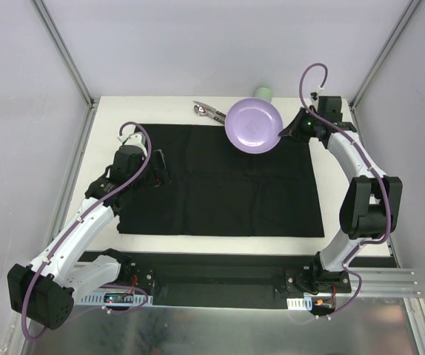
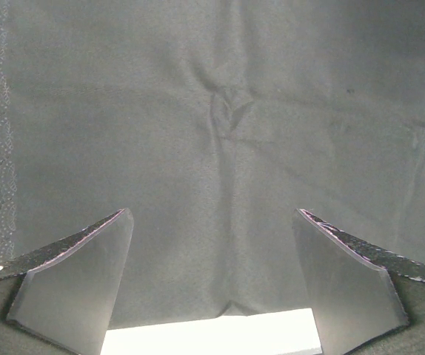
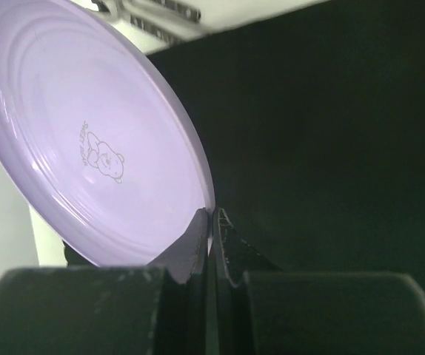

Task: Set the dinner table for one person
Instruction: Place the plate on the napkin.

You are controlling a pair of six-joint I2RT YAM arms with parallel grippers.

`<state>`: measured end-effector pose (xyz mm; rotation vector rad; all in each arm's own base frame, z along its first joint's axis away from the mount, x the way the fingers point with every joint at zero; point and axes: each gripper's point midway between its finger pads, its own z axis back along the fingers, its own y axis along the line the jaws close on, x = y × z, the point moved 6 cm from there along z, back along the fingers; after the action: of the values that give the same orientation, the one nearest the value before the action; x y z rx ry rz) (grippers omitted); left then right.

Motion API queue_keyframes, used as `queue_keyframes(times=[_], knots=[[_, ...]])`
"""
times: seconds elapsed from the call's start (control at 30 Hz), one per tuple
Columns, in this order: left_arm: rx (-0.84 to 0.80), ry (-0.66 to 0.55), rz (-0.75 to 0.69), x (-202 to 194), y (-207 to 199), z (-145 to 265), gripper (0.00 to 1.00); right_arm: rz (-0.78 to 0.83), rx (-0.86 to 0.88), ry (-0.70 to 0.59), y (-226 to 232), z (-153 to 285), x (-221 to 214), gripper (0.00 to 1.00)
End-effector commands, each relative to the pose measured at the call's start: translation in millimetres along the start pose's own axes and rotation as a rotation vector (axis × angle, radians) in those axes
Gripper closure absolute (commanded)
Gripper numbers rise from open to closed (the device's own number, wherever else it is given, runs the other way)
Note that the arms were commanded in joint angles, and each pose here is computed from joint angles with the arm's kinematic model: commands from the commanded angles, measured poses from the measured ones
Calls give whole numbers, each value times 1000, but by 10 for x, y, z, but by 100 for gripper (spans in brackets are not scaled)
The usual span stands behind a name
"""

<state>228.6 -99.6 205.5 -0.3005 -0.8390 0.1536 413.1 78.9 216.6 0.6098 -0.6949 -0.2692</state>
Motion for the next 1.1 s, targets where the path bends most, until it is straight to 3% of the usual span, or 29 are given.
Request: queue_keyframes(times=[0.0,0.47,1.07], knots=[[-35,-51,22,137,-59,54,11,70,-13,46,165,60,-300,99],[-31,-50,15,98,-29,47,11,120,-26,206,179,-292,-1046,99],[-17,-47,8,57,6,39,11,136,-25,281,262,-744,-1250,99]])
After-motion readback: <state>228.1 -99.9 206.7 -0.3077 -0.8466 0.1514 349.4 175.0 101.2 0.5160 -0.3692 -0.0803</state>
